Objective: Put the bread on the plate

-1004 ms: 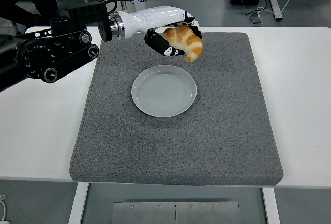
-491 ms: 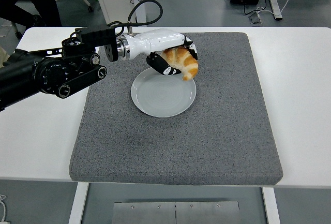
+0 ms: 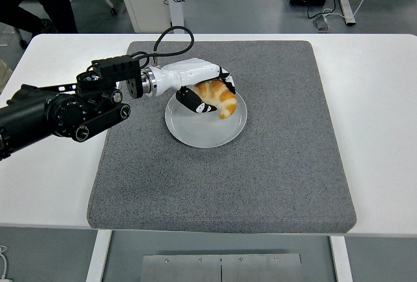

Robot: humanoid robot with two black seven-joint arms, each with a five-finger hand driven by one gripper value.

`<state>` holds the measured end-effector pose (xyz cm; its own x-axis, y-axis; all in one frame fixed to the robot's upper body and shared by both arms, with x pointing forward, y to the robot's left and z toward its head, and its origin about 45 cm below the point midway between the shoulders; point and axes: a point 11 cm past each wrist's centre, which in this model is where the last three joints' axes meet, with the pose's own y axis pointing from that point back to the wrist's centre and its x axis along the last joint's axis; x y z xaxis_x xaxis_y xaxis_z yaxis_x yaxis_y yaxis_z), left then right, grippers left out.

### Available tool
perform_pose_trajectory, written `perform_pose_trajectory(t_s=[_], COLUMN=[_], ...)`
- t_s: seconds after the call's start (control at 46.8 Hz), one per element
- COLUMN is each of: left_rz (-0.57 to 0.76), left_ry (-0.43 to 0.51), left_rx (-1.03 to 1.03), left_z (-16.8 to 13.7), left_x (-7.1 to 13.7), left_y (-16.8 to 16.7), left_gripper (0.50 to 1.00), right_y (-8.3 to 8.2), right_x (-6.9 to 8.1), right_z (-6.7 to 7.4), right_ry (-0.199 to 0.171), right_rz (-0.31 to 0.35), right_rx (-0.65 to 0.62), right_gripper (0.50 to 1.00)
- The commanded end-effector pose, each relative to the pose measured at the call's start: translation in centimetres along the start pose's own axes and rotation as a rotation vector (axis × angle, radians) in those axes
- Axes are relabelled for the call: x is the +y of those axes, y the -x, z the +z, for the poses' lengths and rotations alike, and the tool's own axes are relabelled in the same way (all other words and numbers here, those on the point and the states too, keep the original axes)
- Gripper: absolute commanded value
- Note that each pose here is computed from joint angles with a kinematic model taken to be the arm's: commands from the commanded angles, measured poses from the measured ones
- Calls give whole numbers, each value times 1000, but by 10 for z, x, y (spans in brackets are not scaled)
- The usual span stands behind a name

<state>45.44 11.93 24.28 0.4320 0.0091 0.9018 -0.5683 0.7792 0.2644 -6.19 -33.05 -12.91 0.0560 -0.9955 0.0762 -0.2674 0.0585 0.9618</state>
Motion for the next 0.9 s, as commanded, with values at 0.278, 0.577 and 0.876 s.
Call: perform_pose_trajectory(t_s=[0.278,0.577,0.876], left_rz=[-21,-27,-23], left_ry=[-16,-28,-38], left_rx=[14,21,24], left_z=[-6,-9,-12], left_x=[-3,-4,-2], left_y=[27,34,33], left_gripper=[500,500,500], right_y=[0,0,0], right_x=[0,0,0], right_z=[0,0,0], right_ry=[0,0,0], right_rz=[0,0,0], right_rx=[0,0,0], right_gripper=[1000,1000,1000])
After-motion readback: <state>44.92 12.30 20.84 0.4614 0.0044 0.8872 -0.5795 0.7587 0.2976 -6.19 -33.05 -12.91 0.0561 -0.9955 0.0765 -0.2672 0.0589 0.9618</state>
